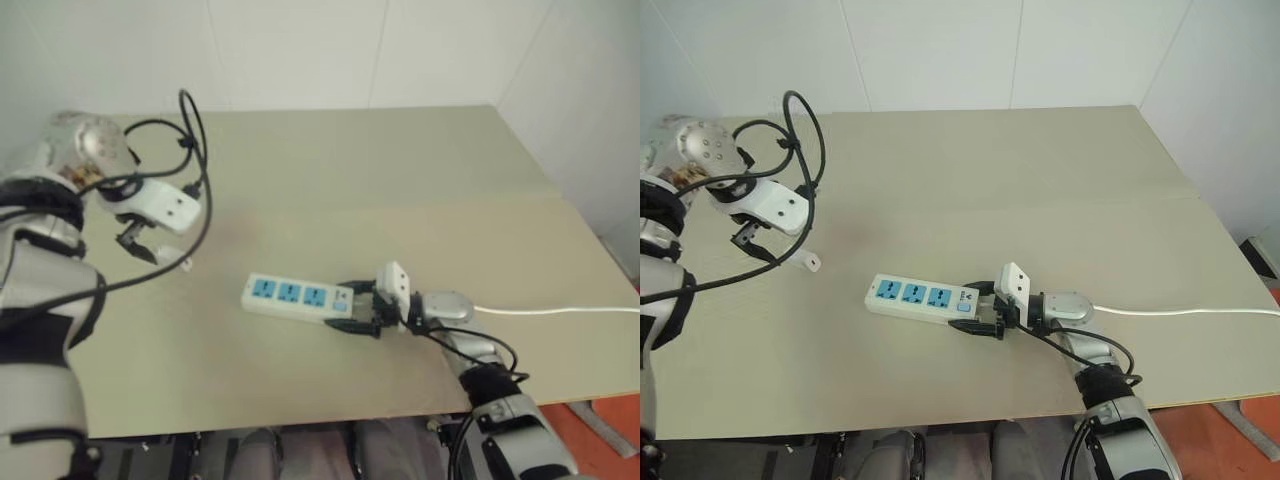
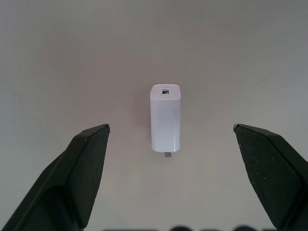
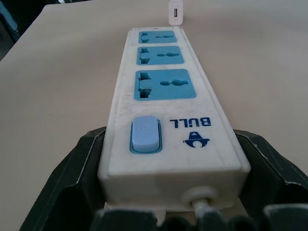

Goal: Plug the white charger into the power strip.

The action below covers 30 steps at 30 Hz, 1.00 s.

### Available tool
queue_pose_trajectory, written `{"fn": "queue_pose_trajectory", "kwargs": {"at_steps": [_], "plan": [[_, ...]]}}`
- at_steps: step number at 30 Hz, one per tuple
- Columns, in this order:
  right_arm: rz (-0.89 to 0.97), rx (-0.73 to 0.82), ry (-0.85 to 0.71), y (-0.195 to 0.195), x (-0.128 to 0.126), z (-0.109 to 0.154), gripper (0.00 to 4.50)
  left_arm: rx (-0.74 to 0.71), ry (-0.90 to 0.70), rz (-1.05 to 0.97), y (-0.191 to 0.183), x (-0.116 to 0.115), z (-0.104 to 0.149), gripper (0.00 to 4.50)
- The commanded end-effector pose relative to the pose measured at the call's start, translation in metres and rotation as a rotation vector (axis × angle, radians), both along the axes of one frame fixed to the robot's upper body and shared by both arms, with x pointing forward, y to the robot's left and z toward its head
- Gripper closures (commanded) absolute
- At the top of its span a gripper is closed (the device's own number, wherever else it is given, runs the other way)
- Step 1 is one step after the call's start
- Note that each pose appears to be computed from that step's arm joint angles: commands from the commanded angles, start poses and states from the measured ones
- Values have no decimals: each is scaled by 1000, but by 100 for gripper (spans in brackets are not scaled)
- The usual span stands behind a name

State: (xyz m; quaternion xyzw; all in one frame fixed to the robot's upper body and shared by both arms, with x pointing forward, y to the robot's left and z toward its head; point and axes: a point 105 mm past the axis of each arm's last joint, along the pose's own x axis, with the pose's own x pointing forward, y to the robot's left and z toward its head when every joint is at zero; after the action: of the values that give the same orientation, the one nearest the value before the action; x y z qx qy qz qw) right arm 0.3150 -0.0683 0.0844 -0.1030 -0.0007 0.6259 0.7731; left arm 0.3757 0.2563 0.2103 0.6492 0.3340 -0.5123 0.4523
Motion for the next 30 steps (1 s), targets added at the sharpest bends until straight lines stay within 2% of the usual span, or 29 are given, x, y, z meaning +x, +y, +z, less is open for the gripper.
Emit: {"fn": "queue_pose_trajectory", "kwargs": {"at_steps": [1, 5, 22, 30], "plan": [[-1, -1, 31, 4, -5, -7, 109, 37, -30, -1, 1, 4, 5, 0], [-12, 5, 34, 4, -7, -8, 109, 95, -46, -14, 2, 8, -1, 0], [-52, 21, 36, 1, -11, -7, 109, 135, 13, -35, -3, 9, -41, 0], [-72, 25, 41, -1, -14, -7, 109, 144, 13, -32, -4, 11, -49, 0]]}}
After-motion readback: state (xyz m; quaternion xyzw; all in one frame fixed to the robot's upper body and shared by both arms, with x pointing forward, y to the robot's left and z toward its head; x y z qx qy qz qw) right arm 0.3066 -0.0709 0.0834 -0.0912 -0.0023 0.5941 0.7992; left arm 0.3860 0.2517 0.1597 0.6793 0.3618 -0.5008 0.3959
